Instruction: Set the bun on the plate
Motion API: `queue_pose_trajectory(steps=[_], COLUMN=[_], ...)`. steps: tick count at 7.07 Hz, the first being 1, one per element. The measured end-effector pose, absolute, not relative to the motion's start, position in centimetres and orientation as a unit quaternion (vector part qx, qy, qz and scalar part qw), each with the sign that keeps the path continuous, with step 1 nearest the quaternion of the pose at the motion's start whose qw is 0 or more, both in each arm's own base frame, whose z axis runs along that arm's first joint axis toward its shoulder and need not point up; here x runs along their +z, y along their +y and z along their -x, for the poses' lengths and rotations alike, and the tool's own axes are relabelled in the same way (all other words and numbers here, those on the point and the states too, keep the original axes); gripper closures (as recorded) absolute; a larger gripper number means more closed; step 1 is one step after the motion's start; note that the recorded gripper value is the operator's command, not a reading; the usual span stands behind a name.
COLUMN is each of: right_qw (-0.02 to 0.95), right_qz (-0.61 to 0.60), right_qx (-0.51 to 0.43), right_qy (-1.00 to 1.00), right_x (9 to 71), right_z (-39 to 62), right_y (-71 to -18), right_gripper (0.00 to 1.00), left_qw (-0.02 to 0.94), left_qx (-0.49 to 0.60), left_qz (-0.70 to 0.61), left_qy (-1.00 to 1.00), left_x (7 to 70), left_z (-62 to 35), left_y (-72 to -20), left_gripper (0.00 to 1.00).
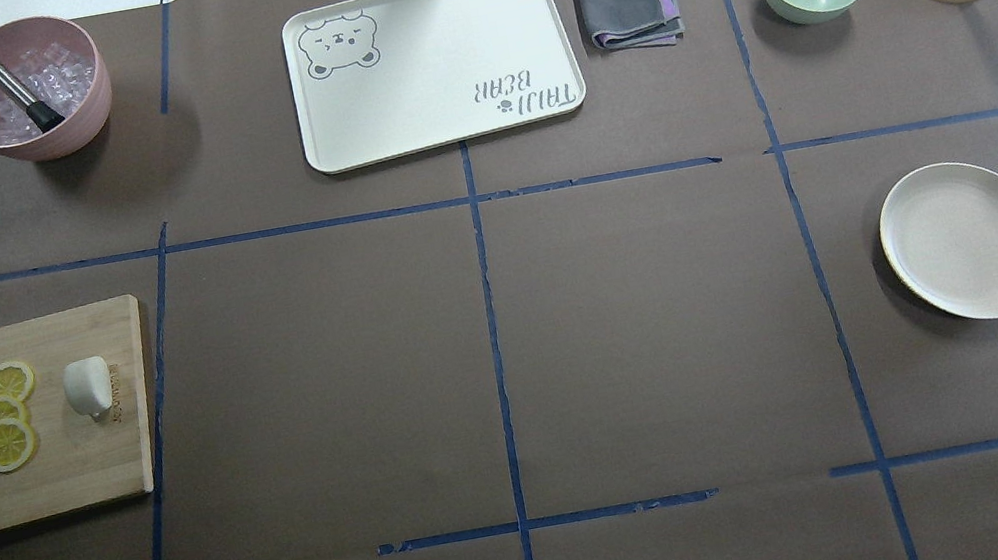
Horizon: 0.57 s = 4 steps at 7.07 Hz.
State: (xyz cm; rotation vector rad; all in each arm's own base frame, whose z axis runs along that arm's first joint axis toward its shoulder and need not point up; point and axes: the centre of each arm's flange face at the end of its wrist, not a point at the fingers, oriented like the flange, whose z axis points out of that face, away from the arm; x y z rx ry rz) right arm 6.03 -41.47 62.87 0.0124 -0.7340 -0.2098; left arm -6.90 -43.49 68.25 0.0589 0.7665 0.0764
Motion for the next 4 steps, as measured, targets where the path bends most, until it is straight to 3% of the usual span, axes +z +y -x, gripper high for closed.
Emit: queue_pose_trajectory(steps=[4], right_qw=[0.914], right_qz=[-0.04], right_qx=[-0.12], right_qy=[-0.385], right_x=[61.5], right_z=[-4.7], right_y=[-42.0], right_gripper=[0.01], left_qw=[0.926], left_qx=[0.039], left_qz=[-0.028], left_qy=[0.374], left_x=[68.0], left_z=[6.8], left_y=[-43.5], left_gripper=[0.0])
